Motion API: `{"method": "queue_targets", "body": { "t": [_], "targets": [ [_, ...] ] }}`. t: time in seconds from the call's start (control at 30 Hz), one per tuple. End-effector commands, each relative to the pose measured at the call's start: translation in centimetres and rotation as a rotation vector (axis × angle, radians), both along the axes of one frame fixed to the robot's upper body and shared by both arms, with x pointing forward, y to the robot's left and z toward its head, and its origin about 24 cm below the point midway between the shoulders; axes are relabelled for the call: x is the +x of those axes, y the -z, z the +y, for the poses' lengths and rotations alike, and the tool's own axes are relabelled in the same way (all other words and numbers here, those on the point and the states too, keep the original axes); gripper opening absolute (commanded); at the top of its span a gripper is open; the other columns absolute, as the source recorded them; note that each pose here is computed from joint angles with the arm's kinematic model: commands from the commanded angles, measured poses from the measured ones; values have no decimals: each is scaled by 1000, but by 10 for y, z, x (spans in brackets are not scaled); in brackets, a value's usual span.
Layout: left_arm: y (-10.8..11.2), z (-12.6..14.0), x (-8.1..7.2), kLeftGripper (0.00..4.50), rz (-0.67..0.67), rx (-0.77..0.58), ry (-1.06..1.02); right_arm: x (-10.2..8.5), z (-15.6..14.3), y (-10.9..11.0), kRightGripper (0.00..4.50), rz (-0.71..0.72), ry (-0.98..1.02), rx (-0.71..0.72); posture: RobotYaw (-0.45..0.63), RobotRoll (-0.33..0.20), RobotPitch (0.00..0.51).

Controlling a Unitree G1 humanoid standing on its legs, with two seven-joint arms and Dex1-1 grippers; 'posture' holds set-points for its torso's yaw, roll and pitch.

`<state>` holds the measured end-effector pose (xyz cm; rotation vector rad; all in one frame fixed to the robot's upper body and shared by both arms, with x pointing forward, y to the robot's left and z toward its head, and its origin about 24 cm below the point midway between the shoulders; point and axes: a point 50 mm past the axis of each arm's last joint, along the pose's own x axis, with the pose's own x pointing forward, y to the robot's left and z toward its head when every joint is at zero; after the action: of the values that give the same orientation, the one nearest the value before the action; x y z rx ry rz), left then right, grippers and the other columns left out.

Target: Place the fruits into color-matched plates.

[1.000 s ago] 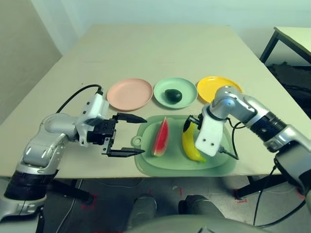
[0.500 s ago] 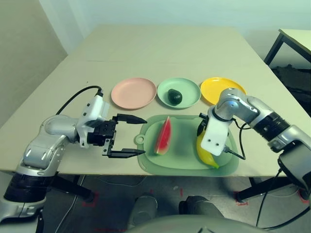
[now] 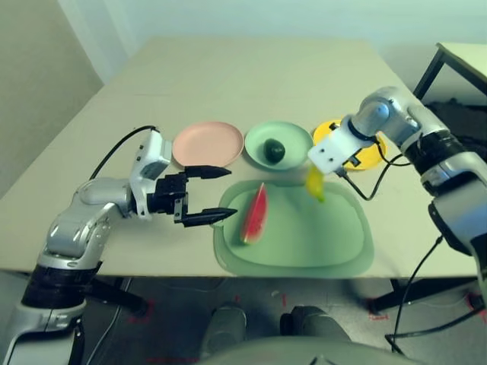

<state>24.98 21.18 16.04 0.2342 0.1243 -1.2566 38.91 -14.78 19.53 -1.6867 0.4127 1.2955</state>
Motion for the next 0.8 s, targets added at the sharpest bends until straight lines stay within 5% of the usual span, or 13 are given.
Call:
{"method": "queue_targets", "body": {
  "t": [0.03, 0.8],
  "targets": [
    [5, -1, 3, 4500, 38, 35, -26, 9, -8, -4, 1582, -76, 114, 25, 93, 0, 51],
    [9, -3, -3, 4500, 53, 71, -40, 15, -64, 45, 1582, -250, 457, -159, 118, 0, 57]
  ]
}}
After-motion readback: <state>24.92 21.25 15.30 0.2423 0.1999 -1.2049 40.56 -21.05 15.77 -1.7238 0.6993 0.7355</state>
